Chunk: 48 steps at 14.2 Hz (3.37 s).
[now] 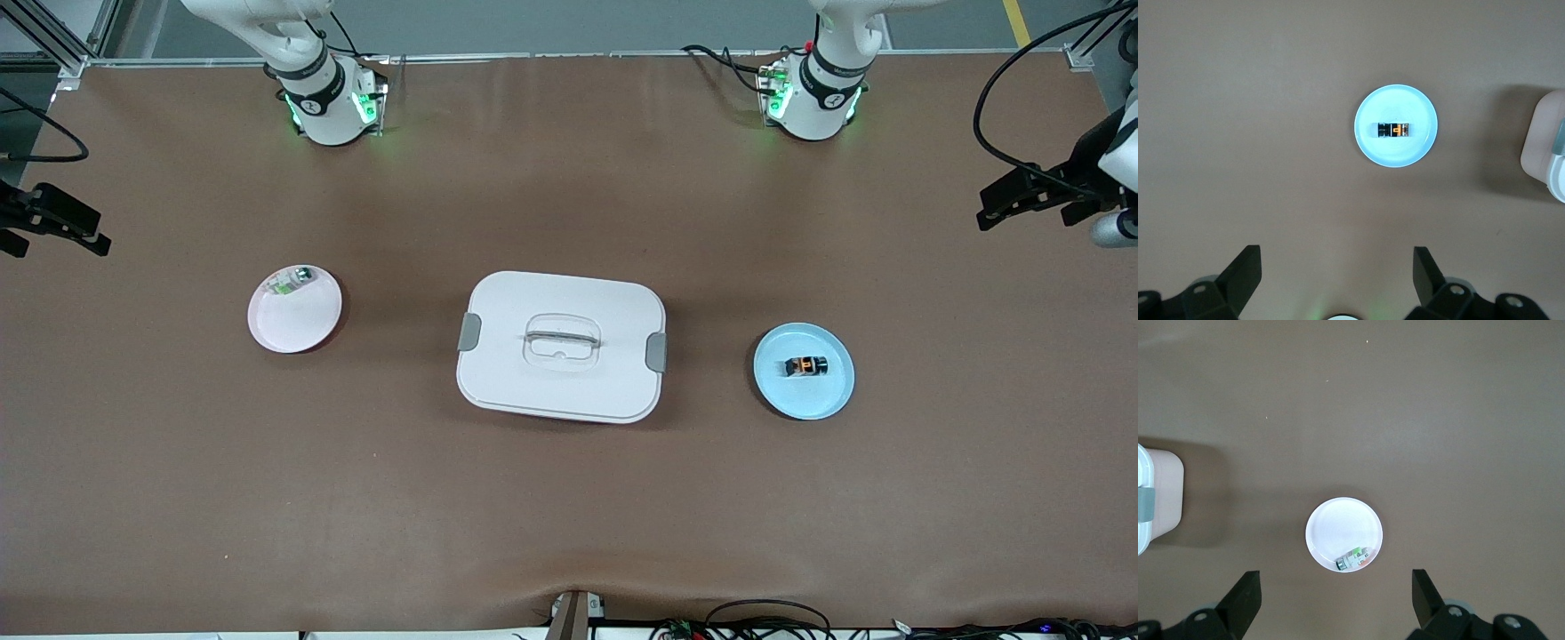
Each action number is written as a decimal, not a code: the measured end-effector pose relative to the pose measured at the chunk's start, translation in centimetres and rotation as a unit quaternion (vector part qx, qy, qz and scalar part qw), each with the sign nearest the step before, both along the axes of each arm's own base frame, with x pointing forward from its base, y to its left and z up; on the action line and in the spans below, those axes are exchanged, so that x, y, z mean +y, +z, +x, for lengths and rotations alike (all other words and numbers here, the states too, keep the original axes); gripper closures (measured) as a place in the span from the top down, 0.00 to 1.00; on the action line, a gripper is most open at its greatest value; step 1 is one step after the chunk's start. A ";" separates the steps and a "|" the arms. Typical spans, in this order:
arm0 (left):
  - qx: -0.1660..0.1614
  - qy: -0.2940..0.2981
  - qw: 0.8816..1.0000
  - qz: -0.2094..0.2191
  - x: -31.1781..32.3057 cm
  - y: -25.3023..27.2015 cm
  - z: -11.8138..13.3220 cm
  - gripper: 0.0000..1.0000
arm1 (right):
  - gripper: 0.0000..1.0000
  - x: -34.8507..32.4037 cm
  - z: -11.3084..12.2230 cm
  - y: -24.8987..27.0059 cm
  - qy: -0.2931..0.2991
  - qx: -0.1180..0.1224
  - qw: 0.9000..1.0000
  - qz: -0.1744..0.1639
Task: Transfer orange switch to right arm and place
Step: 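Move the left gripper toward the light-blue plate, then lower the left gripper onto the orange switch and close it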
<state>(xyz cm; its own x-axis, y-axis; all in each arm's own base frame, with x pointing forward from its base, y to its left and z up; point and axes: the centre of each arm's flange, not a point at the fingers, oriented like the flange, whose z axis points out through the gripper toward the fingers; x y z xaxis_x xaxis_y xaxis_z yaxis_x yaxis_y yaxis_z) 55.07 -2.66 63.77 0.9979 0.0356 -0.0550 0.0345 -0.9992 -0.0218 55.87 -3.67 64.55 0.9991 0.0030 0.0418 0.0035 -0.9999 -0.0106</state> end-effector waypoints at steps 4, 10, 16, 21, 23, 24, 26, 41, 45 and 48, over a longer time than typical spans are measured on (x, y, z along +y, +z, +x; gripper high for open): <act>0.021 -0.004 1.000 -0.001 -0.4 -2.3 1.1 1.00 | 1.00 0.0 0.0 0.0 0.000 0.000 1.000 0.000; 0.049 -0.022 0.999 -0.003 -2.4 -6.1 2.8 1.00 | 1.00 0.1 0.0 -0.1 0.001 0.001 1.000 0.000; 0.057 -0.008 0.998 0.000 -4.8 -11.8 3.5 1.00 | 1.00 0.1 0.2 -0.4 0.001 0.003 1.000 0.000; 0.029 -0.003 1.000 -0.004 -4.7 -16.0 4.1 1.00 | 1.00 0.2 0.2 -0.4 0.002 0.003 1.000 0.000; 0.024 -0.002 1.000 -0.006 -4.6 -18.8 4.1 1.00 | 1.00 0.2 0.3 -0.4 0.002 0.004 1.000 0.000; 0.021 -0.002 1.000 -0.007 -4.6 -20.2 4.1 1.00 | 1.00 0.2 0.3 -0.4 0.002 0.004 1.000 0.000; 0.013 -0.001 1.000 -0.010 -4.5 -23.6 4.2 1.00 | 1.00 0.2 0.3 -0.4 0.002 0.004 1.000 0.000; -0.009 -0.009 0.999 -0.035 -7.0 -40.9 4.9 1.00 | 1.00 0.3 0.5 -0.9 0.002 0.008 1.000 0.000; -0.019 -0.004 0.999 -0.038 -7.1 -42.2 5.0 1.00 | 1.00 0.3 0.6 -0.9 0.003 0.008 1.000 0.000; -0.022 0.002 0.999 -0.042 -7.1 -44.0 5.0 1.00 | 1.00 0.3 0.6 -0.9 0.003 0.008 1.000 0.000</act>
